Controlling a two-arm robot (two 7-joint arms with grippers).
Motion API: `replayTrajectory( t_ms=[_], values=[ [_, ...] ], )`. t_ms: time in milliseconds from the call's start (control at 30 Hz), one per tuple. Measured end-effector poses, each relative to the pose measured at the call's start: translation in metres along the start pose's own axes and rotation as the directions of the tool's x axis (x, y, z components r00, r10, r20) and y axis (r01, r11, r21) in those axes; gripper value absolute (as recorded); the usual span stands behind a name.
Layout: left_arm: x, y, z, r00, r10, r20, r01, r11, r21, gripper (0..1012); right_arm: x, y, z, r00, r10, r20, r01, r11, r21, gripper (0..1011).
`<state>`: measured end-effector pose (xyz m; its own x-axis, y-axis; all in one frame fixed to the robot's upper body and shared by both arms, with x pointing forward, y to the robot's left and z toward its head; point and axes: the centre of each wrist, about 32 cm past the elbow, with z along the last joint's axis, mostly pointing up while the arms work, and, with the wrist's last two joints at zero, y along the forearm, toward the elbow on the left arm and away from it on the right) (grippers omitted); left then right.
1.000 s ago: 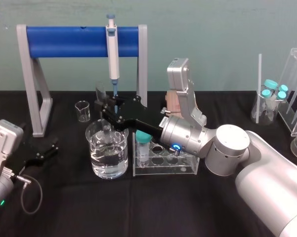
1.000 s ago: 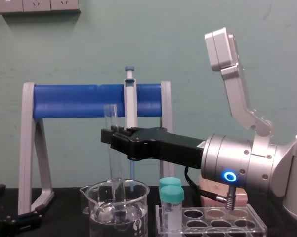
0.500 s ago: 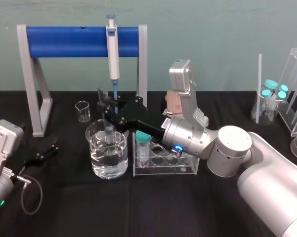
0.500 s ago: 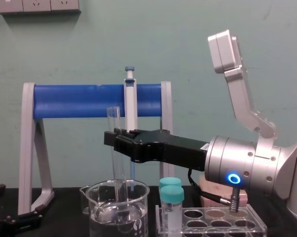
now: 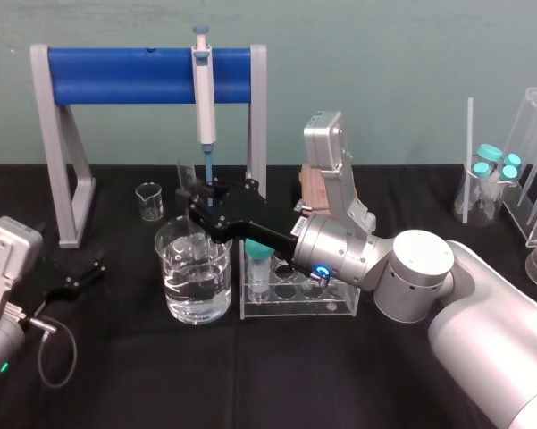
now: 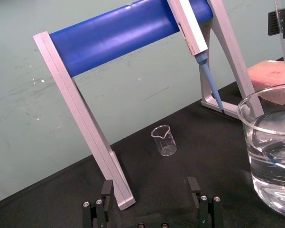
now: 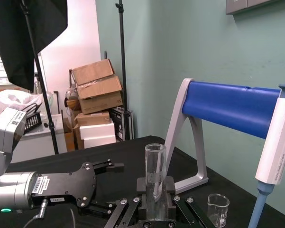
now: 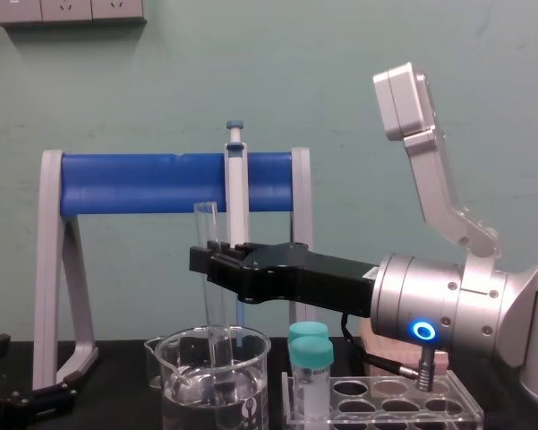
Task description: Hold the test tube with one hand and immerse one end into the beaker, then return it to the test tube rack.
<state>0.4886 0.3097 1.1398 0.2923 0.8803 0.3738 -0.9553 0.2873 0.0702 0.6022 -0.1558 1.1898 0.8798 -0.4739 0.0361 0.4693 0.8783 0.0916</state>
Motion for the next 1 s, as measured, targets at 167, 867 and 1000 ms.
replayTrajectory(
  t_ms=[167, 867, 1000],
  values=[
    [0.0000, 0.0000, 0.0000, 1.0000, 0.000, 0.000, 0.000, 1.0000, 0.000, 1000, 0.0000, 0.0003, -0.0004, 1.000, 0.000, 0.000, 0.000, 1.000, -0.002, 224],
    [0.0000, 0.0000, 0.0000, 1.0000, 0.000, 0.000, 0.000, 1.0000, 0.000, 1000, -0.0015, -0.0005, -0.0006, 1.000, 0.002, 0.002, -0.002, 1.000, -0.004, 224],
    [0.0000, 0.0000, 0.0000, 1.0000, 0.000, 0.000, 0.000, 1.0000, 0.000, 1000, -0.0021, -0.0006, -0.0003, 1.000, 0.000, 0.002, 0.000, 1.000, -0.003, 224]
  ],
)
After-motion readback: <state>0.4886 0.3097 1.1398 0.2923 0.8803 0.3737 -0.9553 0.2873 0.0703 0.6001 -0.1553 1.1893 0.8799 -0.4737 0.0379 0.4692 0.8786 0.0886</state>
